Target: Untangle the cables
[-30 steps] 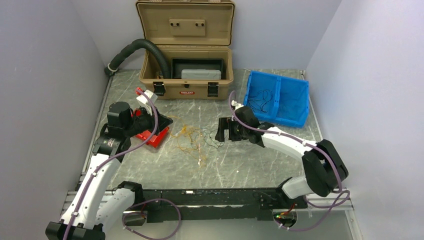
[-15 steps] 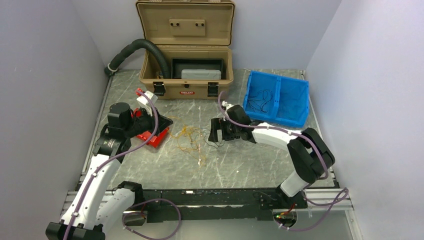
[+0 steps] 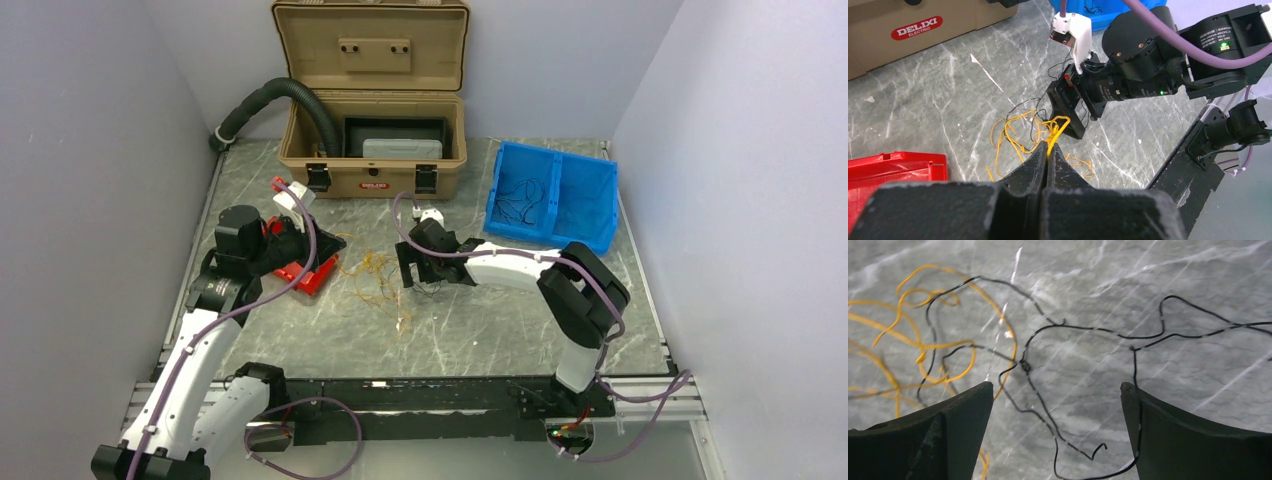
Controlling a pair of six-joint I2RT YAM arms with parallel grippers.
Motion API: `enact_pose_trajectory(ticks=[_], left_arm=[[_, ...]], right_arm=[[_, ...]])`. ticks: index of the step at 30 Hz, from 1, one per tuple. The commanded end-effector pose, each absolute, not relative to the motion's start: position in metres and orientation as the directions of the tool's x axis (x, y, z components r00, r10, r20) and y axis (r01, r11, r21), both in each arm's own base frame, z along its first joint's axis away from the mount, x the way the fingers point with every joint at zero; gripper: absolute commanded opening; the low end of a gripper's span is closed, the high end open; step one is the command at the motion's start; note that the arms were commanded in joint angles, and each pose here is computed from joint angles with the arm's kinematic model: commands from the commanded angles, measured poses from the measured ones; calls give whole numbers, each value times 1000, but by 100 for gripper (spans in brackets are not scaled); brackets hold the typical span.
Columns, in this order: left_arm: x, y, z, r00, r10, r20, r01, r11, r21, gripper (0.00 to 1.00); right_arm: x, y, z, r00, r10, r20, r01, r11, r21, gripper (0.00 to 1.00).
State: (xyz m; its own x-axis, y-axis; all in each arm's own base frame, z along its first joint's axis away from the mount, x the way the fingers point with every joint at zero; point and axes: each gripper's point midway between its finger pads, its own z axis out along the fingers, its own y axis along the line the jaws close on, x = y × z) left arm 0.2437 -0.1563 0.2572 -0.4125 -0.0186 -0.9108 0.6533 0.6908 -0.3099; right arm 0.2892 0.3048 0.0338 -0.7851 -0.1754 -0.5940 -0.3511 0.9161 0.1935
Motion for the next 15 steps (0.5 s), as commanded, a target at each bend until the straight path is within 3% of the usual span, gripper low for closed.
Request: enact_pose_trajectory(ticks=[1, 9, 15], left_arm=[[243, -158, 268, -363, -24, -931, 677, 679, -282, 0], [242, -158, 269, -359, -23, -933, 678, 681, -277, 0], [242, -157, 269, -356, -21, -934, 676, 685, -273, 0]], right_arm=[[314, 293, 41, -746, -116, -656, -224, 971, 82, 100], [313, 308, 35, -741, -97, -665, -248, 959, 136, 100], [314, 297, 18, -761, -124, -637, -208, 976, 59, 95]])
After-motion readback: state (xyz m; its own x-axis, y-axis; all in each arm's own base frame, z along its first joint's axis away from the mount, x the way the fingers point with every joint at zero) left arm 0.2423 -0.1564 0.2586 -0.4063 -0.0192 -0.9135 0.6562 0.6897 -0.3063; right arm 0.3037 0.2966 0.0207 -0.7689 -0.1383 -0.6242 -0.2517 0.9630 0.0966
